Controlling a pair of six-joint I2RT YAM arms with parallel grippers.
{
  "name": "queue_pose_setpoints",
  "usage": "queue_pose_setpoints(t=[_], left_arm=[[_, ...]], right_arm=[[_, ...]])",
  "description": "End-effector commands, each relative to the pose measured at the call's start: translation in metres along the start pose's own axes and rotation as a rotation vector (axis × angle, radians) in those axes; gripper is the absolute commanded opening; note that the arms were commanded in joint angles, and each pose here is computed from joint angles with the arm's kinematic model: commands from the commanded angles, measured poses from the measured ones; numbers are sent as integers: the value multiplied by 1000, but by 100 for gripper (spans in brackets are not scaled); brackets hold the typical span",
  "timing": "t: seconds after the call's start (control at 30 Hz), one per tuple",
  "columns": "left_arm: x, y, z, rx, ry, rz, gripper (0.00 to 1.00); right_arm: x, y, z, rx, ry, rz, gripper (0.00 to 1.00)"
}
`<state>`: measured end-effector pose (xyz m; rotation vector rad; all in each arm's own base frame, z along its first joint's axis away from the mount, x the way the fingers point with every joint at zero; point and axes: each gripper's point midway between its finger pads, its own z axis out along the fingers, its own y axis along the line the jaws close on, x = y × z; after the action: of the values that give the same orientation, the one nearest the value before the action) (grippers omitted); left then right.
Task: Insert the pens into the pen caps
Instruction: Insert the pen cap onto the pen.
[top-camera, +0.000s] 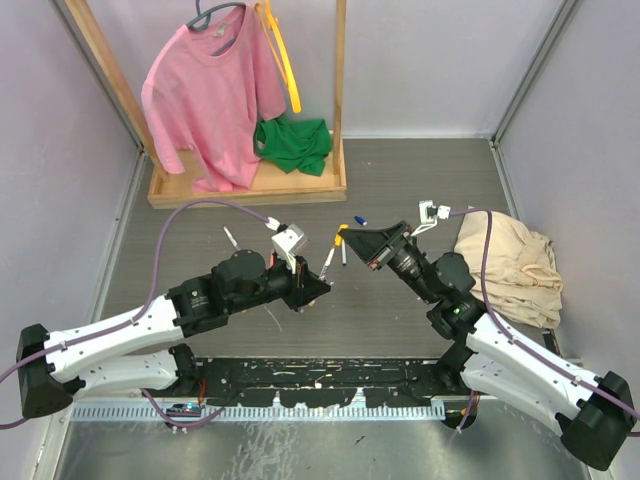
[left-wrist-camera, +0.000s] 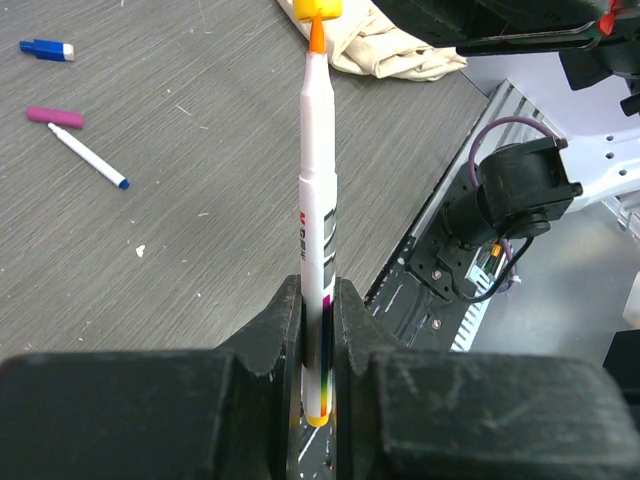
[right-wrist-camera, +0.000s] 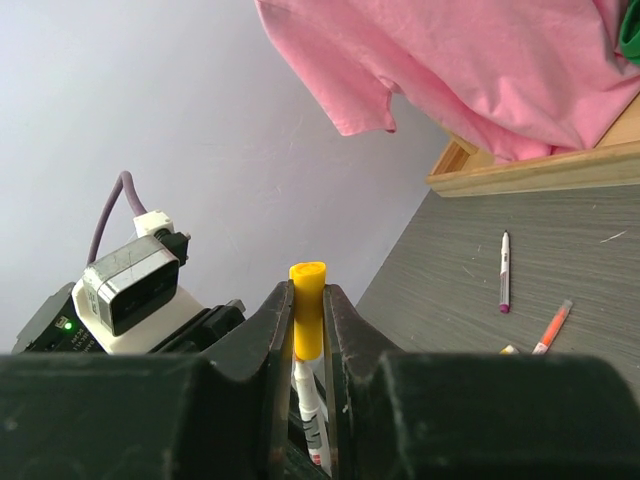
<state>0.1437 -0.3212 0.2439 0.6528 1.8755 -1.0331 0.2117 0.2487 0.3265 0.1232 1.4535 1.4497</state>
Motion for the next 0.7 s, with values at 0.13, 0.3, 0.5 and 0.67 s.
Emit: queue_pose_setpoints(t=[0.13,0.3,0.5,0.67], left_arm=[[-30,-17,-1,54,-80,15,0],[-30,-17,-1,54,-79,15,0],[-31,-16,-3,47,-86,16,0],[-32,-15,-3,44,-89,16,0]], right_arm=[[-24,41,0,-128,-56,-8,0],[-22,40,0,-125,-50,-11,0],[-18,36,0,-117,-35,-16,0],[-14,32,0,-105,-16,-18,0]])
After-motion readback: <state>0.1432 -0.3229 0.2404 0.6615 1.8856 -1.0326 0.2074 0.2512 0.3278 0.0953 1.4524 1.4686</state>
